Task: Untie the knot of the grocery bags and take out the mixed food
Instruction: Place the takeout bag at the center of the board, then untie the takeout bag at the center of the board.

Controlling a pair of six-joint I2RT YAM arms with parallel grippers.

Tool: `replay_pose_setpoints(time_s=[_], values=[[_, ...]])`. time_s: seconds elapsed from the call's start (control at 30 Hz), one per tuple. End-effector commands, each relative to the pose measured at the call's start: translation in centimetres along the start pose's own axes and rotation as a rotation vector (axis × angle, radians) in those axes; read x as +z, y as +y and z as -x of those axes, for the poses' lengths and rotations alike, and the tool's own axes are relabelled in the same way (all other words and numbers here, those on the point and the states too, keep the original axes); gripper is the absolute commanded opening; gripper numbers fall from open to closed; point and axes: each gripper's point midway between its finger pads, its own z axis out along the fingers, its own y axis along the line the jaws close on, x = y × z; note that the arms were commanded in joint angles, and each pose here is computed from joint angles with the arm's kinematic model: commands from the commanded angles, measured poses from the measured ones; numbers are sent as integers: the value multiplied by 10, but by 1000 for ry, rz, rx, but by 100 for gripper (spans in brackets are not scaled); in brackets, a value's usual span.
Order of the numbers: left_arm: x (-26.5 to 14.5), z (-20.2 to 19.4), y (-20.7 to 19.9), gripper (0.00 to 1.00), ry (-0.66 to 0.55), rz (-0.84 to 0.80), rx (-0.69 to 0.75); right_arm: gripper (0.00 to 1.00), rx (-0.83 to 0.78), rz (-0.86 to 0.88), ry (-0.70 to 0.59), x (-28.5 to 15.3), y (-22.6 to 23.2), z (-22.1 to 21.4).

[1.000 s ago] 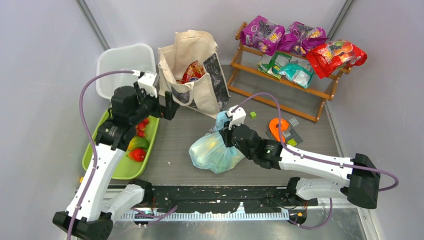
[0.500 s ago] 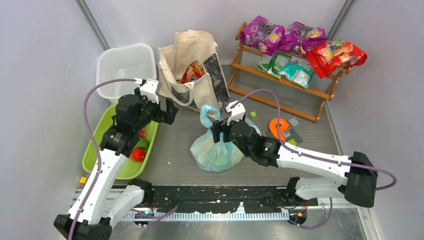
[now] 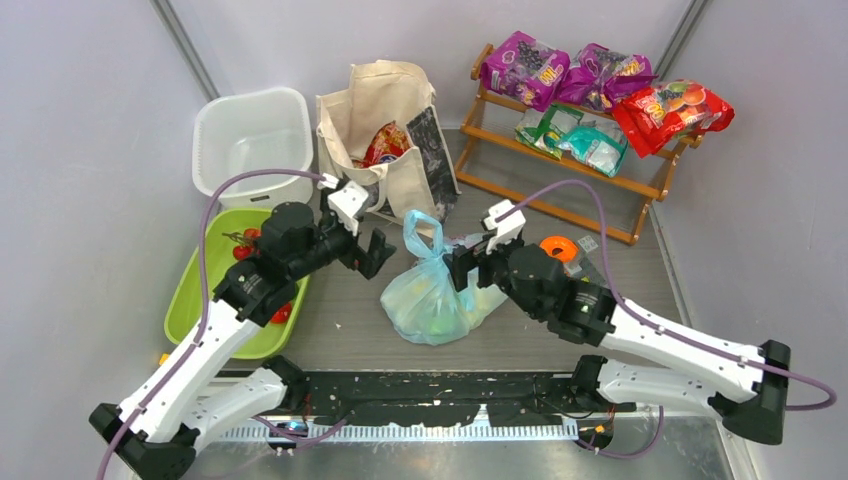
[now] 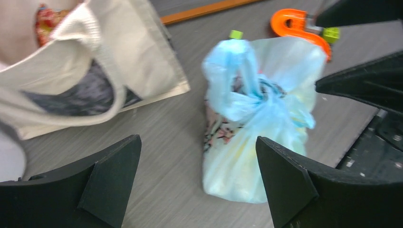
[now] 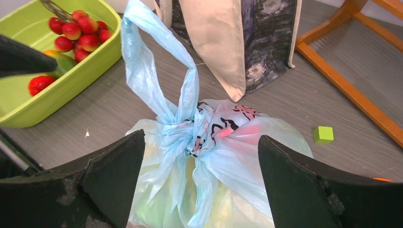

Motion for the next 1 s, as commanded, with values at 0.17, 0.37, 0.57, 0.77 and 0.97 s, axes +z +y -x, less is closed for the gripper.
replay_pose_setpoints(time_s=[0.17, 0.37, 0.57, 0.77, 0.97], values=[[2, -4, -60, 88, -44, -88, -286, 100, 105, 114, 31, -16, -29, 9], [15, -19, -71, 78, -51, 6, -568, 93, 215, -19, 51, -8, -75, -4], [43, -32, -101, 76, 6, 10, -633, 90, 245, -65, 44, -8, -85, -8], [68, -38, -114, 77, 42, 38, -618, 85, 244, -60, 54, -13, -85, -19], [83, -44, -112, 68, 53, 99, -587, 79, 250, -47, 59, -15, -83, -25]])
